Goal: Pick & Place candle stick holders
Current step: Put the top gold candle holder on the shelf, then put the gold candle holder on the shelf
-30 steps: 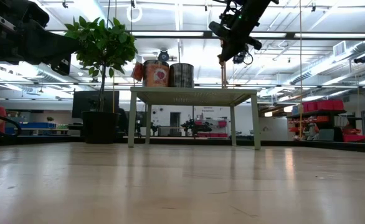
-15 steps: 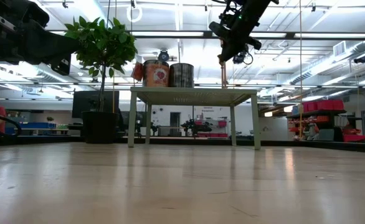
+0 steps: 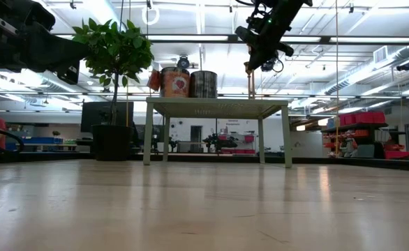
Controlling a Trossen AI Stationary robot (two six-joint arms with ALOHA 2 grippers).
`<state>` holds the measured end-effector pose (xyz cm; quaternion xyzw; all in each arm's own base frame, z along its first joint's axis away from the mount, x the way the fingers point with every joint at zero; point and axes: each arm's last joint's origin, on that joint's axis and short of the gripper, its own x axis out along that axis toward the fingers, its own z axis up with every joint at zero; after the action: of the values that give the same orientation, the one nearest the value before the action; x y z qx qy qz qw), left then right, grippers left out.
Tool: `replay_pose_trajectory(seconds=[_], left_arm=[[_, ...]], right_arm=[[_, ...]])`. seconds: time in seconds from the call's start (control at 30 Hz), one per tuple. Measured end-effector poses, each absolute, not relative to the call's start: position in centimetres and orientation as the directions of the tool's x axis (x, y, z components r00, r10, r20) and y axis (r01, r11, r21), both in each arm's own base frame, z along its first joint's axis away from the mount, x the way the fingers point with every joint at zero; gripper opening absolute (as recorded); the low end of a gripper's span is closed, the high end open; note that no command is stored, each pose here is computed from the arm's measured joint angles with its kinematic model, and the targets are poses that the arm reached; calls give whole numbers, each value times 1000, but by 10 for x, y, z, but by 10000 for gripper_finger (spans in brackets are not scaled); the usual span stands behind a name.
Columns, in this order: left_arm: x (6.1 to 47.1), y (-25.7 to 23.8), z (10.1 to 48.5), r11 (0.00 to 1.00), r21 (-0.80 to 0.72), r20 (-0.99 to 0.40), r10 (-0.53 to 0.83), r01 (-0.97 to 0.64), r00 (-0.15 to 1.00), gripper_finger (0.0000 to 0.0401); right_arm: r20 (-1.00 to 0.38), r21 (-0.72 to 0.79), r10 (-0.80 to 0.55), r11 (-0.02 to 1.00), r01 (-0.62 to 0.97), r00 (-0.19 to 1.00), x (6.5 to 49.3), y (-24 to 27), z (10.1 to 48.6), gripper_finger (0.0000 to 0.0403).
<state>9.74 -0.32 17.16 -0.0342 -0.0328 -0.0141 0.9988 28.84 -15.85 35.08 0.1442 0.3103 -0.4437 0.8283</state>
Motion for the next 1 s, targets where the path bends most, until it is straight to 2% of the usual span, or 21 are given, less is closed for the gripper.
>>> replay_pose_trajectory(seconds=[0.27,0.77,1.0], left_arm=[[97,-3,172,997,-67,66,-26,31,997,30],[97,-3,172,997,-67,67,-26,31,997,30],[97,-3,172,997,-67,67,-26,31,997,30]], right_arm=[[-643,-44,-644,572,819,415,288,-159,351,28],[-678,-41,-615,579,814,402,287,-158,346,98],[-679,-36,-614,574,818,401,286,-158,346,144]])
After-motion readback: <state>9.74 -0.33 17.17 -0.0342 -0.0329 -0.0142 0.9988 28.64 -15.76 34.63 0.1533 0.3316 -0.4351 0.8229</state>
